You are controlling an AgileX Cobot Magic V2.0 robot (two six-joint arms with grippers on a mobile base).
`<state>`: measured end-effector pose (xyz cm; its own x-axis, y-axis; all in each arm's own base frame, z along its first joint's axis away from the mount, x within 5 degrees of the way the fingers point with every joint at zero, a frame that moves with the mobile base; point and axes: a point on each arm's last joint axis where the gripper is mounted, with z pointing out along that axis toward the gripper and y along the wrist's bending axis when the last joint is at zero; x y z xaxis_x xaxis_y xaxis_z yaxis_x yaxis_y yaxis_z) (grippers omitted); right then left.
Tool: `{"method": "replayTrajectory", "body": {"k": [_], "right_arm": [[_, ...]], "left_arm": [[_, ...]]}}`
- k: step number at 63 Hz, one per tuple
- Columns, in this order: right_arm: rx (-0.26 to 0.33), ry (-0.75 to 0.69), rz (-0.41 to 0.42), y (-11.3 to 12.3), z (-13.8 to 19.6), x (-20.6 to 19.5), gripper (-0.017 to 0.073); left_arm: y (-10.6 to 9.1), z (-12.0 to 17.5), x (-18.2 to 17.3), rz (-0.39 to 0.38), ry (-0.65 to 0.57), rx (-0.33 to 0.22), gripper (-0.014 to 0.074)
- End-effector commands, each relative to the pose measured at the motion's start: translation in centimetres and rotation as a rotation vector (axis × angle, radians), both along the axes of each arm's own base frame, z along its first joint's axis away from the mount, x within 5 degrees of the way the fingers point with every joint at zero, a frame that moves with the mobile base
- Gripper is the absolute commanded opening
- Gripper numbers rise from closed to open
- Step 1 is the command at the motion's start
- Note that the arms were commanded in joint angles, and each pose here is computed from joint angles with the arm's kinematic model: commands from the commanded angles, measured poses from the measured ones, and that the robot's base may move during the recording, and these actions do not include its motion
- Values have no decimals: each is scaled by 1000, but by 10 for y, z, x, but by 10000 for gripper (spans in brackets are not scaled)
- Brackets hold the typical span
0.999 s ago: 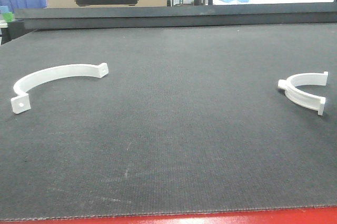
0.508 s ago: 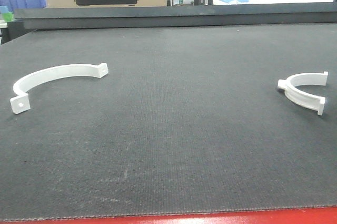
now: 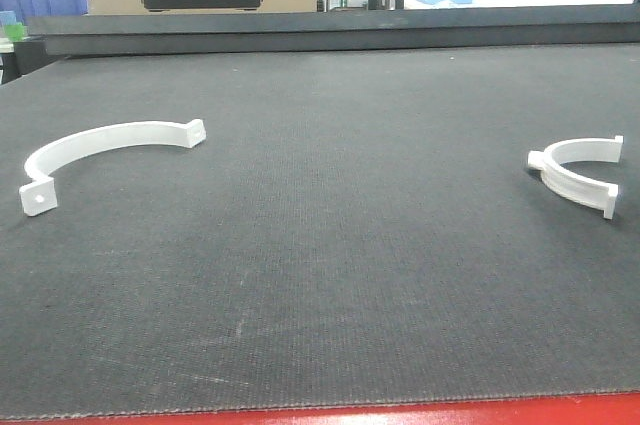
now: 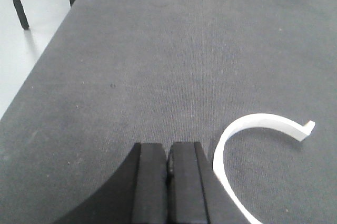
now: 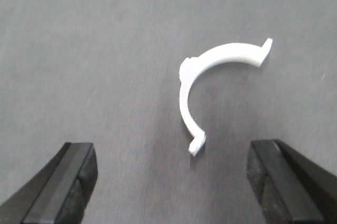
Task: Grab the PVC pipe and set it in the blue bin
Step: 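Lower the right gripper toward the white pipe clamp nearer it, then close the right gripper on the clamp's arc and lift it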
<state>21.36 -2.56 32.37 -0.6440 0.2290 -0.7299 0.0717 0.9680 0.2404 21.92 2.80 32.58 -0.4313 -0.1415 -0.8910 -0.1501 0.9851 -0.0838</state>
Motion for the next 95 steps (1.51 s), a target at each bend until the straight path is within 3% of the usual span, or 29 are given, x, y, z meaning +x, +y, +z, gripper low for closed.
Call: {"method": "replayTrajectory", "body": {"k": [1,23,79,95], "right_arm": [[-4,-52,-21,-2,5,4,487],[13,-94,-45,-2,8,6,487],[-6,-141,-77,-7,10,11,487],[13,-40,-81,-12,-16,33,487]], "left_arm": [[0,5,1,-3,-32,8,-111],[0,5,1,-3,-34,9,-111],[1,11,4,2,-107,28,-111],[2,0,14,-2,-56,36,-111]]}}
